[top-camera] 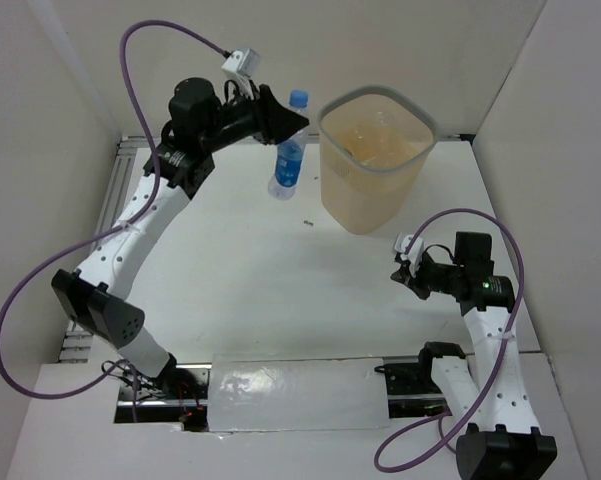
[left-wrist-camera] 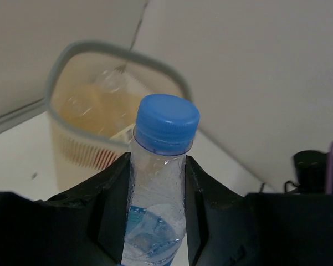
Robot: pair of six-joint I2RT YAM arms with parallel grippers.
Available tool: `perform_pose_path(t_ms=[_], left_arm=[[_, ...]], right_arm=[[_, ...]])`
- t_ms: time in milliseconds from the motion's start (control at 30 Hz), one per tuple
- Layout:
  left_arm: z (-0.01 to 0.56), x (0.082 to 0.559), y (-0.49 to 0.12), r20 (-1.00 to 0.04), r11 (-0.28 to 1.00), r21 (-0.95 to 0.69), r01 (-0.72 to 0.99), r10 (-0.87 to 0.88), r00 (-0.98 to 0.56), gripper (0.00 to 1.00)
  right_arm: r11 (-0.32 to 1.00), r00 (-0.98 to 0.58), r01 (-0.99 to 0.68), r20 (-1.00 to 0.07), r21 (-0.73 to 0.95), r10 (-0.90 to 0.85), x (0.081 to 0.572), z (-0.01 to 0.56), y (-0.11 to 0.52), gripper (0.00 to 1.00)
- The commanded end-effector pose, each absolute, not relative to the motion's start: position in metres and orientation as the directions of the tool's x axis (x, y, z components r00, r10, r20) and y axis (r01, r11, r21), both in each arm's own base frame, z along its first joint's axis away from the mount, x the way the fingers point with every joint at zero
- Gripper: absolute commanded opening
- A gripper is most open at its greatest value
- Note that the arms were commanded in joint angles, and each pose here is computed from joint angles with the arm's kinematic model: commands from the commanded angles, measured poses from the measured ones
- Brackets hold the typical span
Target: Put the plastic bottles in the bin
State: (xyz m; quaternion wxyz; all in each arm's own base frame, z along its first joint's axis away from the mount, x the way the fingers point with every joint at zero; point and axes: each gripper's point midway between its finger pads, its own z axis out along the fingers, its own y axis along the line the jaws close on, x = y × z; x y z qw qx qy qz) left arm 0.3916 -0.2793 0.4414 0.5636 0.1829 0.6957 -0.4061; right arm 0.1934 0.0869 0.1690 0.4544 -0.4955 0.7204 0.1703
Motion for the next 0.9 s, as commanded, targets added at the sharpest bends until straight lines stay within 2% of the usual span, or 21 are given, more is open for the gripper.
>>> perform_pose_path(t_ms=[0, 100, 133, 167, 200, 300, 433, 600, 700, 733, 833, 867], left_arm=[[0.516, 0.365, -0.316, -0.881, 0.294, -0.406, 0.865, -0.377, -0.285, 0.33], [0.536, 0.369, -0.328, -0.816, 0.152, -0.462, 0.874, -0.459, -0.351, 0.33], [0.552, 0.366, -0.329, -0.808, 0.100, -0.420, 0.902, -0.494, -0.321, 0.33], [0.538, 0.384, -0.339, -0.787, 0.075, -0.458, 0.886, -0.498, -0.365, 0.33], [0.551, 0.383, -0.341, -0.752, 0.017, -0.482, 0.876, -0.522, -0.403, 0.33], [0.556, 0.399, -0.353, -0.685, -0.088, -0.490, 0.867, -0.576, -0.446, 0.32], [0.556, 0.417, -0.363, -0.616, -0.164, -0.520, 0.838, -0.607, -0.501, 0.32], [0.543, 0.435, -0.368, -0.581, -0.159, -0.562, 0.812, -0.622, -0.524, 0.32], [0.526, 0.449, -0.373, -0.619, -0.042, -0.580, 0.814, -0.627, -0.473, 0.34], [0.509, 0.460, -0.380, -0.653, 0.054, -0.592, 0.804, -0.617, -0.439, 0.36], [0.498, 0.473, -0.381, -0.717, 0.191, -0.558, 0.808, -0.601, -0.353, 0.36], [0.490, 0.474, -0.386, -0.721, 0.211, -0.574, 0.791, -0.588, -0.366, 0.37]], right_arm=[[0.431, -0.063, -0.872, -0.818, -0.234, -0.571, 0.192, 0.170, 0.087, 0.00], [0.408, -0.033, -0.873, -0.803, -0.266, -0.595, 0.188, 0.165, 0.085, 0.00], [0.403, -0.031, -0.876, -0.801, -0.267, -0.598, 0.185, 0.162, 0.085, 0.00], [0.403, -0.031, -0.876, -0.801, -0.267, -0.598, 0.185, 0.162, 0.085, 0.00], [0.395, -0.019, -0.876, -0.798, -0.278, -0.603, 0.184, 0.163, 0.085, 0.00], [0.398, -0.016, -0.871, -0.793, -0.288, -0.609, 0.182, 0.161, 0.084, 0.00], [0.398, -0.016, -0.871, -0.793, -0.289, -0.609, 0.182, 0.161, 0.084, 0.00], [0.397, -0.009, -0.868, -0.792, -0.297, -0.610, 0.184, 0.160, 0.084, 0.00], [0.403, -0.017, -0.868, -0.795, -0.289, -0.607, 0.184, 0.158, 0.084, 0.04], [0.400, -0.012, -0.870, -0.799, -0.287, -0.601, 0.184, 0.159, 0.086, 0.06], [0.400, -0.012, -0.870, -0.799, -0.287, -0.601, 0.184, 0.159, 0.086, 0.12], [0.400, -0.012, -0.870, -0.799, -0.287, -0.601, 0.184, 0.159, 0.086, 0.12]])
